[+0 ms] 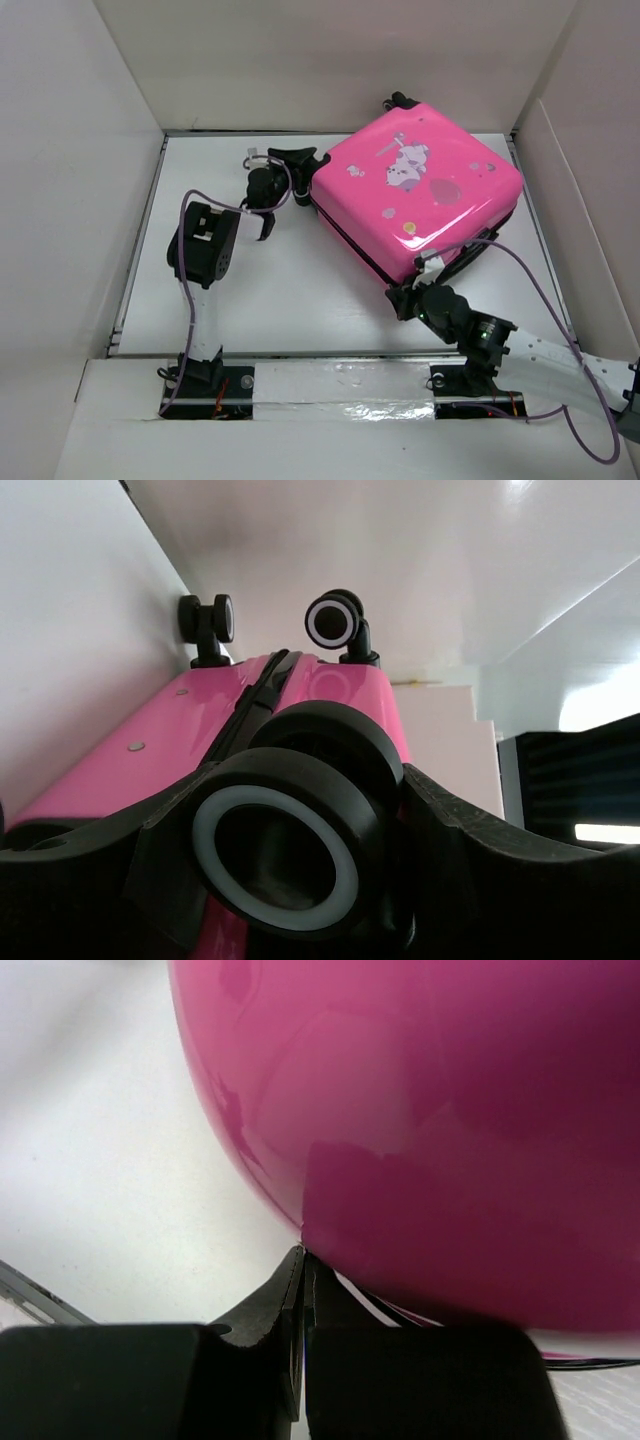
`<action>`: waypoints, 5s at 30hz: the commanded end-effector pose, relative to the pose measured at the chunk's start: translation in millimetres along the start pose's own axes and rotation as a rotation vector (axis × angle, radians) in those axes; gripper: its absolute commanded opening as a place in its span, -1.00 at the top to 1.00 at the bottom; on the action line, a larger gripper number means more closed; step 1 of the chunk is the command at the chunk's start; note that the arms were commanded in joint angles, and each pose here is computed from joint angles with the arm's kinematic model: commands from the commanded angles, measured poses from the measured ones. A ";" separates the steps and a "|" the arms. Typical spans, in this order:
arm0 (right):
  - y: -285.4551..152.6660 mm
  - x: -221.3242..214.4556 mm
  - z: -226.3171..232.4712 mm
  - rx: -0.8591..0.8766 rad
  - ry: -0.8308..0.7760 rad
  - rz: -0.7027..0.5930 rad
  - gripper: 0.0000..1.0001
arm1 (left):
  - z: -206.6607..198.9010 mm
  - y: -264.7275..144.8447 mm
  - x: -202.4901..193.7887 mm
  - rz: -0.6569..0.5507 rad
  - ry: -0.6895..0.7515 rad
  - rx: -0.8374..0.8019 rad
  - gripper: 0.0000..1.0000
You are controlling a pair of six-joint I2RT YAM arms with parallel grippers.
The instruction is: Pack the luggage
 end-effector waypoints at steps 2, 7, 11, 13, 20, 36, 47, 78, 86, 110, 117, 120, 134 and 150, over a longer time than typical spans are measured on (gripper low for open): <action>-1.6 49.7 19.6 0.119 0.072 -0.179 1.00 | -36.1 -59.5 20.8 -0.112 0.161 -0.169 1.00; 0.9 78.6 9.5 0.122 0.016 -0.218 1.00 | -18.3 -118.5 -1.0 -0.146 0.354 -0.072 1.00; 1.8 111.3 -1.9 0.062 -0.023 -0.281 1.00 | -21.1 -161.5 -38.2 -0.100 0.431 -0.089 1.00; 4.7 118.3 -1.5 0.081 -0.045 -0.286 1.00 | -11.2 -177.6 -57.5 -0.038 0.445 -0.069 1.00; 47.5 66.1 33.9 0.261 -0.052 -0.063 1.00 | -31.8 -205.9 -144.8 0.269 0.489 -0.193 1.00; 47.2 38.8 60.1 0.367 -0.099 -0.062 1.00 | -109.6 -231.3 -210.8 0.598 0.708 -0.350 1.00; -21.5 50.3 -13.3 0.174 -0.055 -0.161 1.00 | -147.4 -177.2 -155.4 0.371 0.931 -0.202 -0.80; -12.4 51.4 -22.8 0.247 -0.136 -0.109 1.00 | -94.2 -52.1 5.2 0.563 1.700 0.160 -0.74; -14.8 51.4 -22.9 0.247 -0.126 -0.118 1.00 | -92.2 -26.8 4.3 0.579 1.710 0.124 -0.47; -4.8 159.1 -54.4 0.009 -0.126 -0.340 1.00 | -17.8 -132.0 -63.2 0.355 1.262 0.210 1.00; -4.1 180.2 -80.0 0.008 -0.060 -0.374 1.00 | -24.4 -183.7 -130.8 0.507 1.152 0.023 1.00; 14.3 153.7 -86.8 0.090 0.021 -0.374 1.00 | -38.0 -198.0 -156.2 0.553 1.052 -0.087 1.00; 46.7 98.4 -22.3 0.033 0.087 -0.615 1.00 | -132.5 -174.0 -213.9 0.662 0.728 -0.536 1.00; 85.5 29.0 116.9 0.659 0.087 -0.272 1.00 | -182.0 -239.8 -230.7 0.647 0.618 -0.744 1.00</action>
Point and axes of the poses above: each gripper's point midway between its finger pads, its own y axis out along the fingers, its own z axis along the line the jaws close on, x = y × z, the point moved 10 cm from there along -y, back along the fingers, and after that the axes turned 10 degrees about y, right-handed, at the moved point
